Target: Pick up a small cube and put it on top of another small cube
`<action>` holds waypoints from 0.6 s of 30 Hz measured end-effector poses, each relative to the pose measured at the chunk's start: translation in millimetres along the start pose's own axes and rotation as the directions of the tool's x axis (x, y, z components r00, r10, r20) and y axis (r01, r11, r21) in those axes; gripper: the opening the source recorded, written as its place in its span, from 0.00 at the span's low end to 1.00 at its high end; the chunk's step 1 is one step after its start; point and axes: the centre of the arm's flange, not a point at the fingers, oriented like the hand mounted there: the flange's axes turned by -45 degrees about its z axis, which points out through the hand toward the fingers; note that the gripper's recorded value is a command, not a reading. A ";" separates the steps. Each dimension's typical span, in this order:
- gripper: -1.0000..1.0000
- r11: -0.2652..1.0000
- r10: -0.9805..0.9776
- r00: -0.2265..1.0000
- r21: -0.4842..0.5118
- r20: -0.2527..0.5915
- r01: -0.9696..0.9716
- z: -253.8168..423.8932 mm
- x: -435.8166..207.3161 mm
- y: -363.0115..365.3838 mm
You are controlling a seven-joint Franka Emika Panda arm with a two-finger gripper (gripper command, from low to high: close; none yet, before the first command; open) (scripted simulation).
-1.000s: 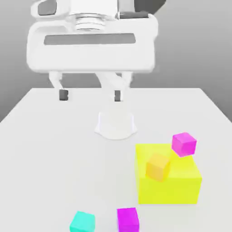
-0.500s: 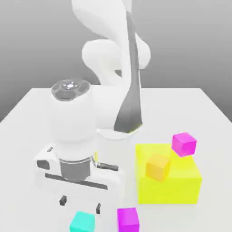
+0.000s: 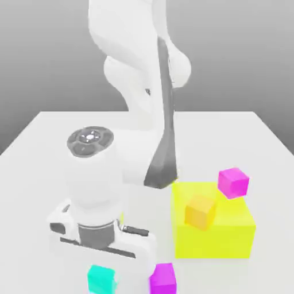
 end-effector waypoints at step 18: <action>0.00 0.997 -0.081 0.997 -0.009 0.001 0.081 -116.9 -144.5 -148.5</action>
